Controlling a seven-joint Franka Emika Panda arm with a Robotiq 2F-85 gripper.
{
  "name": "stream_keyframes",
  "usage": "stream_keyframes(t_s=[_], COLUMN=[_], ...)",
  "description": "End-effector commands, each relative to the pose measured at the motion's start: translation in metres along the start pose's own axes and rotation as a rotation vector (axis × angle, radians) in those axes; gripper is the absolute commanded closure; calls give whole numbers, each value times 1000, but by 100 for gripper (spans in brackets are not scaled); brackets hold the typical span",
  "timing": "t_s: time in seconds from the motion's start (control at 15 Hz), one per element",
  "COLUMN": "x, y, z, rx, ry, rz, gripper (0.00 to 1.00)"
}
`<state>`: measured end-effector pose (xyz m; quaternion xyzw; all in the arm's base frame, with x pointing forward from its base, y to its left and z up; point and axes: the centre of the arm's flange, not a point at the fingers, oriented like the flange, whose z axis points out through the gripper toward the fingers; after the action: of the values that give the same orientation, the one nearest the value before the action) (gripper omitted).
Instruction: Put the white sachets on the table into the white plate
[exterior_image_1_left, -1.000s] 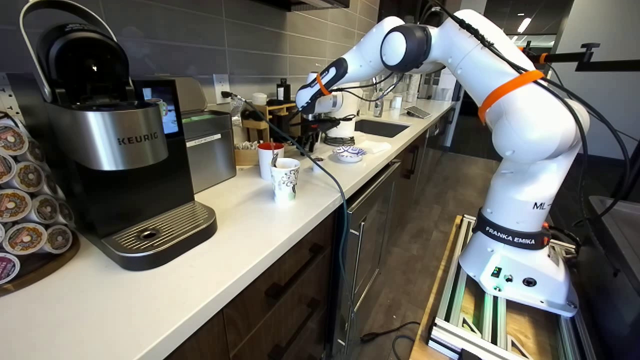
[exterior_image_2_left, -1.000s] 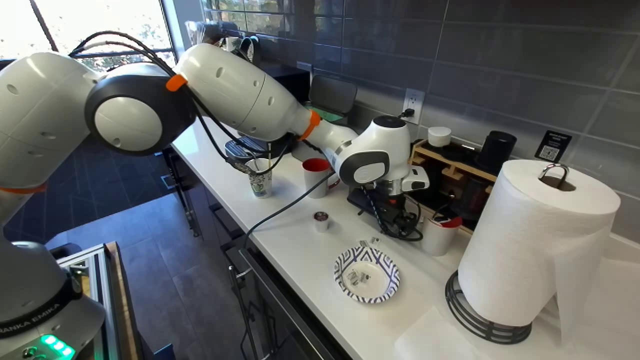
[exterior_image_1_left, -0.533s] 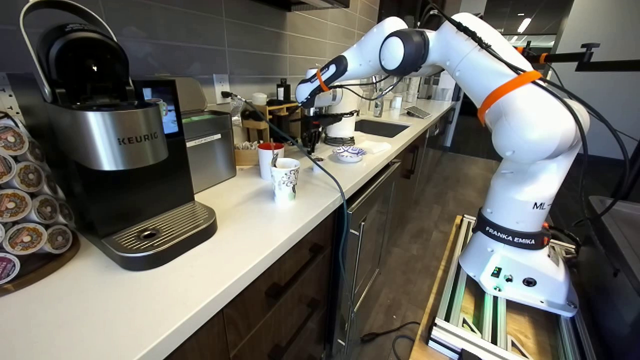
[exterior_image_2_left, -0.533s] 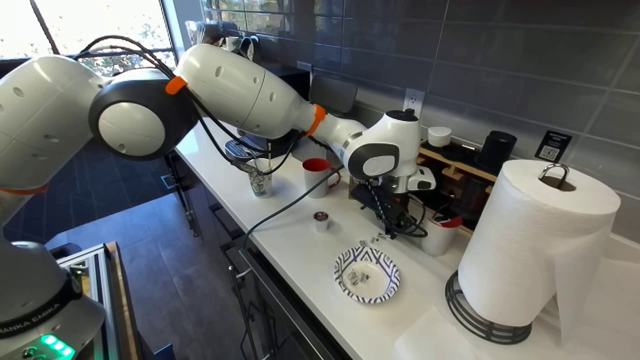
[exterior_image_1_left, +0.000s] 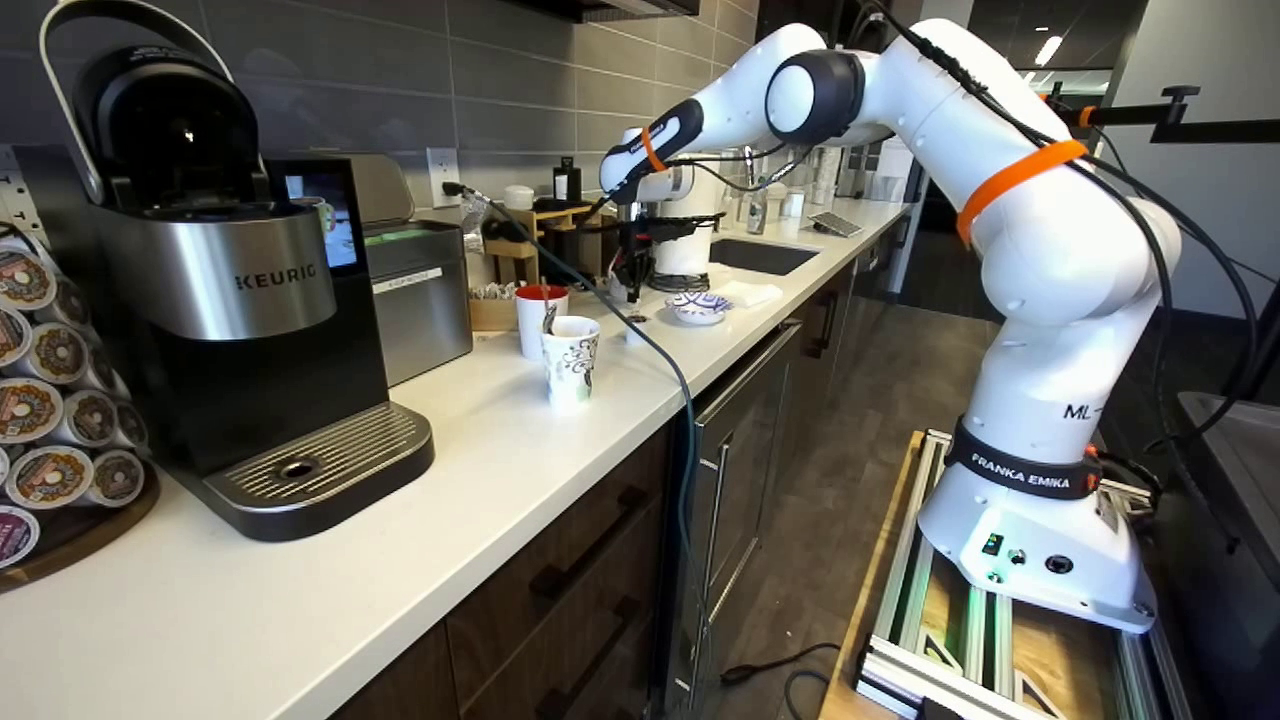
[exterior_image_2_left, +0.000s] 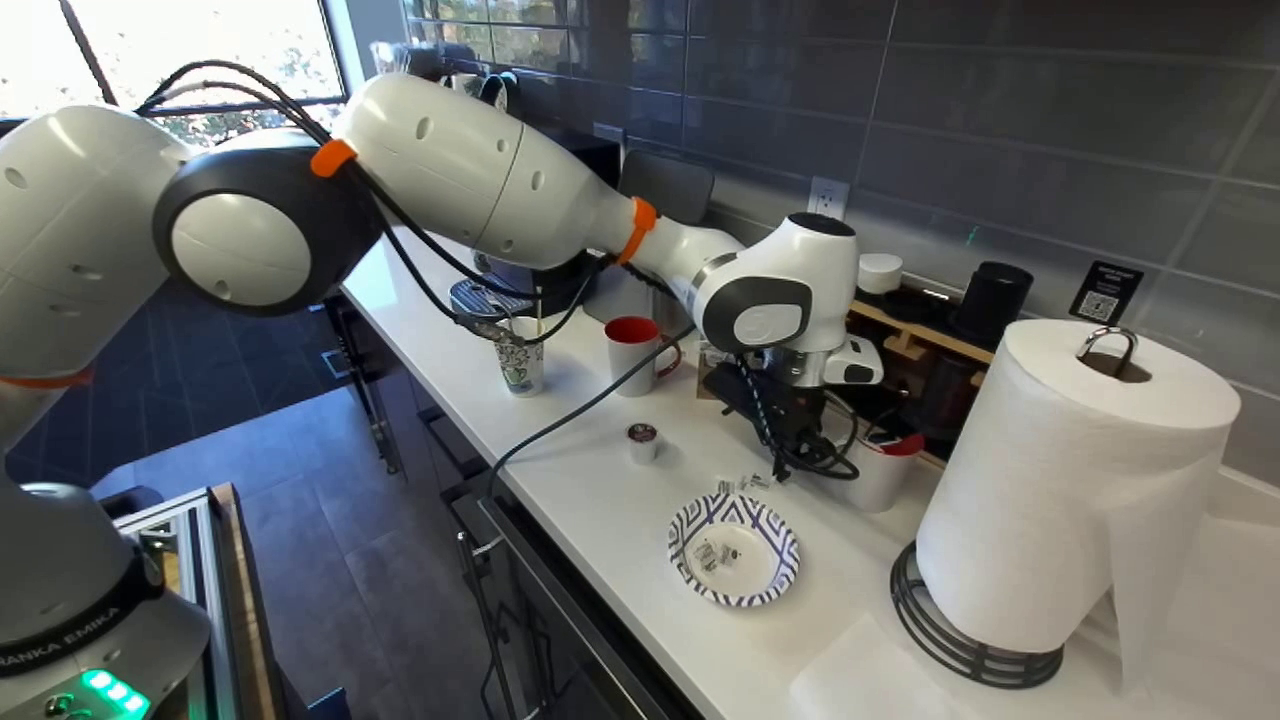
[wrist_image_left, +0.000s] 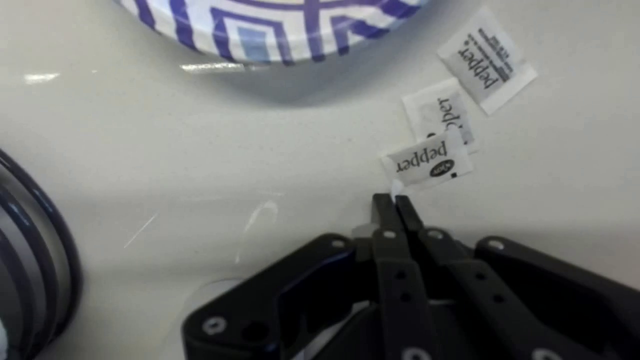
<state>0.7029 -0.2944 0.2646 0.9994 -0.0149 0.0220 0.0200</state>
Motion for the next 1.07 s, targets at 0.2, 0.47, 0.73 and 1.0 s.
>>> stream_keyframes(t_s=[0.2, 0.47, 0.73, 1.0], x=[-63, -102, -129, -140], y=[27, 53, 57, 50], z=[-63, -70, -50, -41], rx=[116, 111, 125, 151], ry=[66, 11, -68, -85], rz=[-6, -10, -43, -58], gripper=[99, 99, 99, 57])
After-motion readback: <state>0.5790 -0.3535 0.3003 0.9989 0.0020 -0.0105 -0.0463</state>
